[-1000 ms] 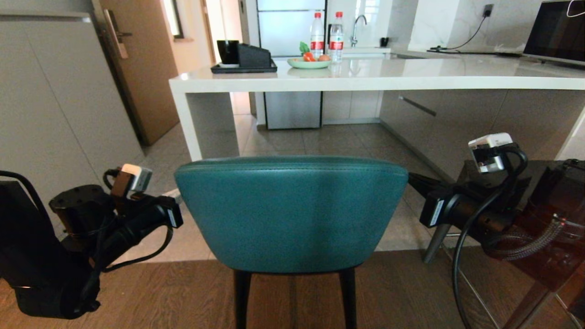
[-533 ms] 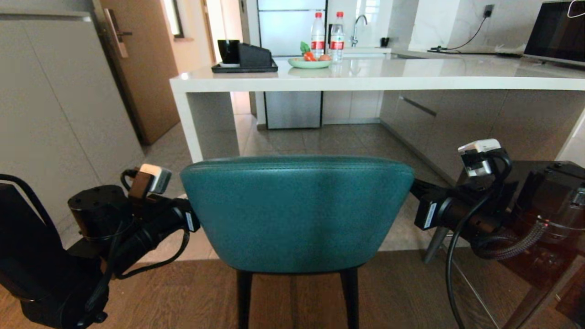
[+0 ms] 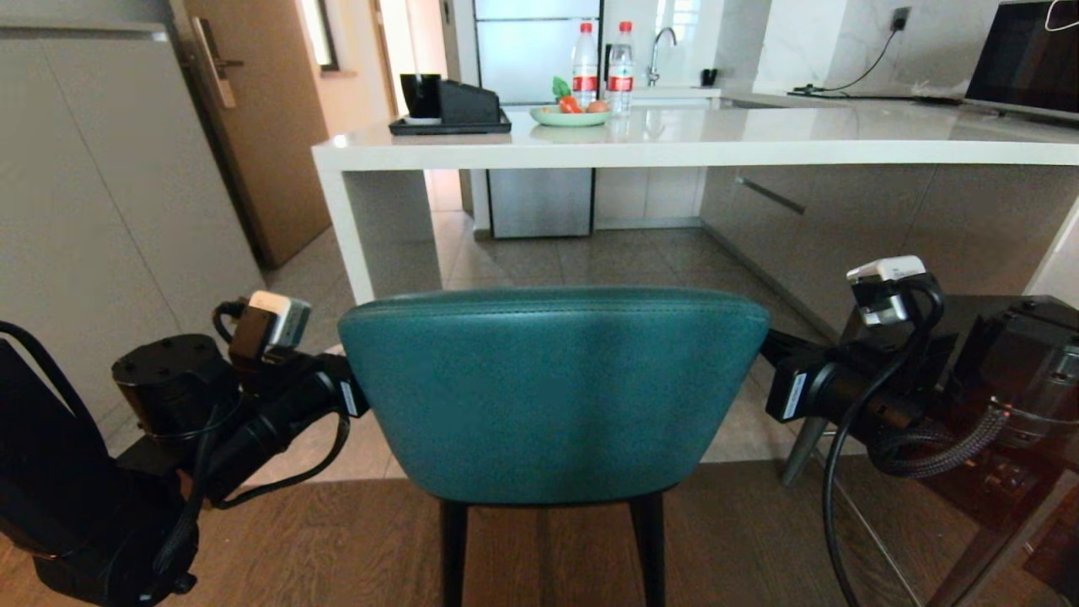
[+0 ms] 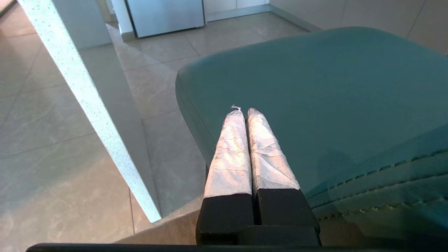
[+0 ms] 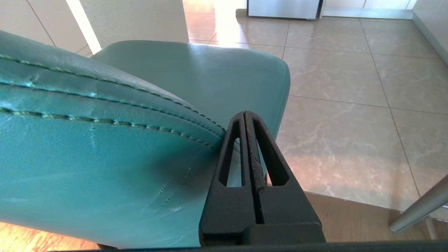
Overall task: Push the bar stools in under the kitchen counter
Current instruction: Push the blue chair back under the dining table
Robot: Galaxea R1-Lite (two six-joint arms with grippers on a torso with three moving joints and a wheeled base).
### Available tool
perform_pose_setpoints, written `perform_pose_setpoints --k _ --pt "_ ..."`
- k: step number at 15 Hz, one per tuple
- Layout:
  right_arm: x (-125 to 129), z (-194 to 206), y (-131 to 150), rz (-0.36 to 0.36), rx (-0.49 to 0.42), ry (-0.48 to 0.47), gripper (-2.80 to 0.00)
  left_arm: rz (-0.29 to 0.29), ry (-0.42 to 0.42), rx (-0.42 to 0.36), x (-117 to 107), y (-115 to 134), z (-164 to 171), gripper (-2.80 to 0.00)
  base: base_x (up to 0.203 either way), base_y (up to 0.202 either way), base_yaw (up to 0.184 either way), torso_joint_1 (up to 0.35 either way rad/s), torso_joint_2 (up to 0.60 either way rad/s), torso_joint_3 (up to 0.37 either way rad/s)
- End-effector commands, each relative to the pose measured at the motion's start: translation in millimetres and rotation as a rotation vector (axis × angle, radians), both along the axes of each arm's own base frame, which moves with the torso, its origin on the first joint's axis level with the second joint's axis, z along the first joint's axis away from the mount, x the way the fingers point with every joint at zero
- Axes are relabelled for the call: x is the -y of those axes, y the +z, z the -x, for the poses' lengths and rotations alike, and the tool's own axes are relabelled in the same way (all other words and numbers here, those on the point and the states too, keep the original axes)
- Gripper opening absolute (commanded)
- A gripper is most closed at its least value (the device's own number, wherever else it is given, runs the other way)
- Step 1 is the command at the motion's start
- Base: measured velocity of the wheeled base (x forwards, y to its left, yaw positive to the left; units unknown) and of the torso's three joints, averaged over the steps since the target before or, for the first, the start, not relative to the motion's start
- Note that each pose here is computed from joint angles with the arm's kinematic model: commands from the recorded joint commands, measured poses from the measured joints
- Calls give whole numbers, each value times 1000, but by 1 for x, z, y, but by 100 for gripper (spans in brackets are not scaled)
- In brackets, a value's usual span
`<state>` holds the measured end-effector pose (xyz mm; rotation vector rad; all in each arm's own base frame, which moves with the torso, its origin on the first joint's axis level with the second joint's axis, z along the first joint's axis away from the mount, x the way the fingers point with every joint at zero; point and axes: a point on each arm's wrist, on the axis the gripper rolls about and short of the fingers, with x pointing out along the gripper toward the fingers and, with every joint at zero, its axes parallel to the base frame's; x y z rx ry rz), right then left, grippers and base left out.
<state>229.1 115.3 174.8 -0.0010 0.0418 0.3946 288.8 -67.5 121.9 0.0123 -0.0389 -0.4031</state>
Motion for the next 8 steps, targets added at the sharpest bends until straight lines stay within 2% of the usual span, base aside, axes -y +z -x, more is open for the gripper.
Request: perform_pose_setpoints --k 1,4,8 --pt "0 0 1 -2 5 2 -280 2 0 14 -1 3 2 -280 0 0 0 0 0 0" --pt "-2 -3 -1 4 -1 7 -280 0 -2 6 -1 1 4 -280 0 0 0 0 0 0" --pt "-12 -23 9 8 50 -6 -280 -14 -24 -51 3 -15 13 -280 0 0 0 0 0 0"
